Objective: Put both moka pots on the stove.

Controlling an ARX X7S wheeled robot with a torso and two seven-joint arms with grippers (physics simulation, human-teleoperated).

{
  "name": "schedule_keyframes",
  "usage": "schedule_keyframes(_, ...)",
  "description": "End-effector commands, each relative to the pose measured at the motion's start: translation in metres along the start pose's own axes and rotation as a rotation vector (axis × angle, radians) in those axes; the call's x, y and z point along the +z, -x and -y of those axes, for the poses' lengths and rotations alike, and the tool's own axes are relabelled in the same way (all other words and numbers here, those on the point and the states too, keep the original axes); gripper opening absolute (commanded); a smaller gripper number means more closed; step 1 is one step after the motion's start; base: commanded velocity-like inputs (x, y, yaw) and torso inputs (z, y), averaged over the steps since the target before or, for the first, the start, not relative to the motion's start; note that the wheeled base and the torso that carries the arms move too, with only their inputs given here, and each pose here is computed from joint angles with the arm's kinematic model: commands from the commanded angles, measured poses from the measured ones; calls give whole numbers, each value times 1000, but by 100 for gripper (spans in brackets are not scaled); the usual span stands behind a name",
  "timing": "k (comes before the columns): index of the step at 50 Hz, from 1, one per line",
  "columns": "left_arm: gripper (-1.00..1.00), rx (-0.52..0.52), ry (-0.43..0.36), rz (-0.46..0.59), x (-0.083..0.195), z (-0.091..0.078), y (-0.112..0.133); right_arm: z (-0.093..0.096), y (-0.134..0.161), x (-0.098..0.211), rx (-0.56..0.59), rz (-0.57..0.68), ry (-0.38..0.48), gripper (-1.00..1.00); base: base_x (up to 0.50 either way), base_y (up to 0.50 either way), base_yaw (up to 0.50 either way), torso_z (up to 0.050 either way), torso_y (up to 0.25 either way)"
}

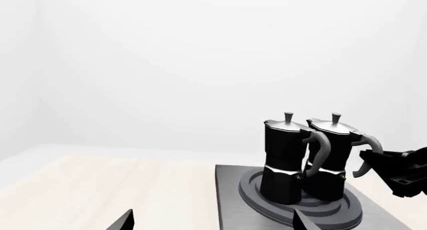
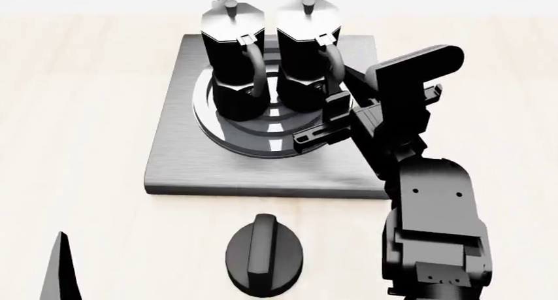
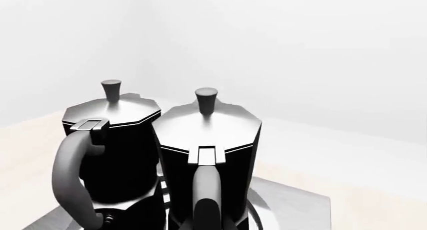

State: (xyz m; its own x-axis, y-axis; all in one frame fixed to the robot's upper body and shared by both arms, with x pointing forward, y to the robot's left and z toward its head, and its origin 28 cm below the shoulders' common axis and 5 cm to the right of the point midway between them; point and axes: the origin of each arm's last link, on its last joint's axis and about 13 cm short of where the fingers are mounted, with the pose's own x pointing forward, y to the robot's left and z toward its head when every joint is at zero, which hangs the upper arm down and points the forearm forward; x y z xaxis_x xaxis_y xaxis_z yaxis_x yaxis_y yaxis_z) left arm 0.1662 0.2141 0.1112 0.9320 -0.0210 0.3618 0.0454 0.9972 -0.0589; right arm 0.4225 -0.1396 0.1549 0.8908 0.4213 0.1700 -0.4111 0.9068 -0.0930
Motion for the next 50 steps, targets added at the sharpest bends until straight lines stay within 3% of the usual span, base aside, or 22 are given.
schedule_keyframes(1,100,2,0,0,0,0,0,1,-1,3,-18,27,-22,-100,0,0,0,0,0)
schedule_keyframes(3,100,1,0,0,0,0,0,0,-1,2,-11,21,-21,-100,0,0,0,0,0)
schedule_keyframes(4,100,1,0,-1,0,0,0,0,-1,2,-13,22,-25,100,0,0,0,0,0)
schedule_keyframes(17,100,1,1,-2,0,0,0,-2,-2,1,-6,27,-13,100,0,0,0,0,0)
schedule_keyframes(23,100,0,1,-3,-2,0,0,-4,-7,12,12,100,-6,100,0,0,0,0,0)
schedule_keyframes(27,100,1,2,-1,0,0,0,-14,5,24,29,162,3,100,0,0,0,0,0)
schedule_keyframes(31,100,-1,0,0,0,1,0,-26,21,38,-3,194,19,100,0,0,0,0,0)
schedule_keyframes(38,100,-4,0,-1,-1,1,1,-45,43,53,-158,311,39,100,0,0,0,0,0)
schedule_keyframes(41,100,-4,0,0,0,1,1,-51,50,52,-199,338,142,100,0,0,0,0,0)
schedule_keyframes(45,100,-6,1,-1,-1,1,1,-59,62,46,-218,336,95,100,0,0,0,0,0)
schedule_keyframes(50,100,-7,0,-3,-2,2,2,-71,81,55,-277,384,152,100,0,0,0,0,0)
